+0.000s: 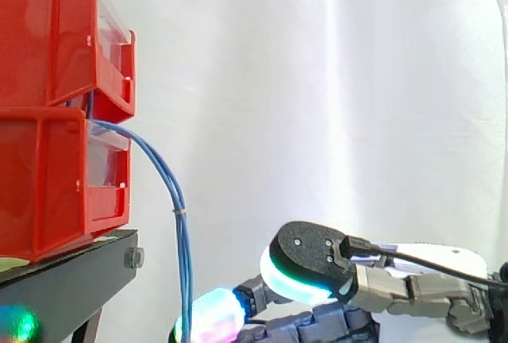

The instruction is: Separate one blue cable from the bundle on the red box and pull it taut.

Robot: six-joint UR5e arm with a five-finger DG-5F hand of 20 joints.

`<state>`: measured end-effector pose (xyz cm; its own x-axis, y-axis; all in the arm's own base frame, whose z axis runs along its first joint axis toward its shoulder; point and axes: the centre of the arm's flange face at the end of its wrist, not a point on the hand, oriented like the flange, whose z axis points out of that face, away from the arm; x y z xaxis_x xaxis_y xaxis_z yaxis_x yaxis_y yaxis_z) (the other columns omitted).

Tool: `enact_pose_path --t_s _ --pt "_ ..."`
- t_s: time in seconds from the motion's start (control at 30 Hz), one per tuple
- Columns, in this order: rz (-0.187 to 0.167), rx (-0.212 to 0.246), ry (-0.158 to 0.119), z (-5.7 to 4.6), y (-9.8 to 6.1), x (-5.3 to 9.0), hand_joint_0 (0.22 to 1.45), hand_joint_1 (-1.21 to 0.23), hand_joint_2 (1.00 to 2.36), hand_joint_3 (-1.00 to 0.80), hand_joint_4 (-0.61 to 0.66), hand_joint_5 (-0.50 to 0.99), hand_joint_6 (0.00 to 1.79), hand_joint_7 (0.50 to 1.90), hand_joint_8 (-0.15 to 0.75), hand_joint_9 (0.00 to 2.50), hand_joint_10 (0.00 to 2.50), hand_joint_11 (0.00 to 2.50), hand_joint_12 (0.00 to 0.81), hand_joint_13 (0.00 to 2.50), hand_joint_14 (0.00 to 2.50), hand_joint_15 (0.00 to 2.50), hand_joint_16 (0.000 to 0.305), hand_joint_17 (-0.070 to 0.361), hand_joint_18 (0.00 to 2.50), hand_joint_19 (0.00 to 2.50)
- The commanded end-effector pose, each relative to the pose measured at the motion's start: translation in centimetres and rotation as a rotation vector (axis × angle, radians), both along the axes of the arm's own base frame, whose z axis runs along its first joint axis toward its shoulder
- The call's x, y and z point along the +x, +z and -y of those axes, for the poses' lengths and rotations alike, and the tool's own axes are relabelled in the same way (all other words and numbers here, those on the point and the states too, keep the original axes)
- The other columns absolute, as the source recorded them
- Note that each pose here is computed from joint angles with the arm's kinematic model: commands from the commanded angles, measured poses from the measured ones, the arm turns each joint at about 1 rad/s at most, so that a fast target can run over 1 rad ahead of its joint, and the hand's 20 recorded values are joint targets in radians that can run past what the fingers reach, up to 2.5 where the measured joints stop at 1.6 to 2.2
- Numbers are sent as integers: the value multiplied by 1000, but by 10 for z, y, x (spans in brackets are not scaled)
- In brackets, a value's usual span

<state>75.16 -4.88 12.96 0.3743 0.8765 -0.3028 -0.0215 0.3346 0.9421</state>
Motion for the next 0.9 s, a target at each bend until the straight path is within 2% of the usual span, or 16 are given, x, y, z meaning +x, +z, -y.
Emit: enact_pose_path --t_s 0.0,0.17,0.27,0.43,0.53,0.57,0.6,0.63,0.7,0.87 --pt "11 -23 5 -5 7 6 534 -529 1000 -500 195 -219 501 668 291 480 1 56 332 415 3 147 44 99 488 295" --pt "31 -46 1 -10 11 9 535 -528 1000 -500 197 -218 501 671 291 491 1 53 331 420 3 145 44 99 493 306" --pt "67 -53 -4 -12 15 12 535 -528 1000 -500 196 -217 501 670 292 499 1 61 330 426 5 149 44 99 495 305" --pt "76 -56 -7 -11 15 13 536 -527 1000 -500 199 -218 501 672 293 506 0 71 331 430 3 154 44 99 496 304" --pt "55 -58 1 -14 -7 13 536 -527 1000 -500 198 -217 501 671 295 512 1 64 332 435 4 158 44 99 498 301" --pt "59 -55 1 -15 -11 14 535 -528 1000 -500 199 -217 501 671 295 511 0 72 333 435 4 155 44 99 498 300" --pt "85 -38 1 -15 -18 18 536 -528 1000 -500 198 -217 501 669 293 512 2 77 333 438 3 156 44 99 499 304" --pt "116 -21 8 -18 -19 22 536 -528 1000 -500 199 -217 501 671 294 513 0 74 332 438 3 155 44 98 500 305" --pt "143 -7 8 -19 -16 24 536 -529 1000 -500 199 -217 501 671 296 518 3 77 333 439 3 155 44 99 501 303" --pt "132 3 17 -21 -17 23 536 -529 1000 -500 208 -214 501 670 297 527 2 81 334 446 4 153 44 98 508 303"
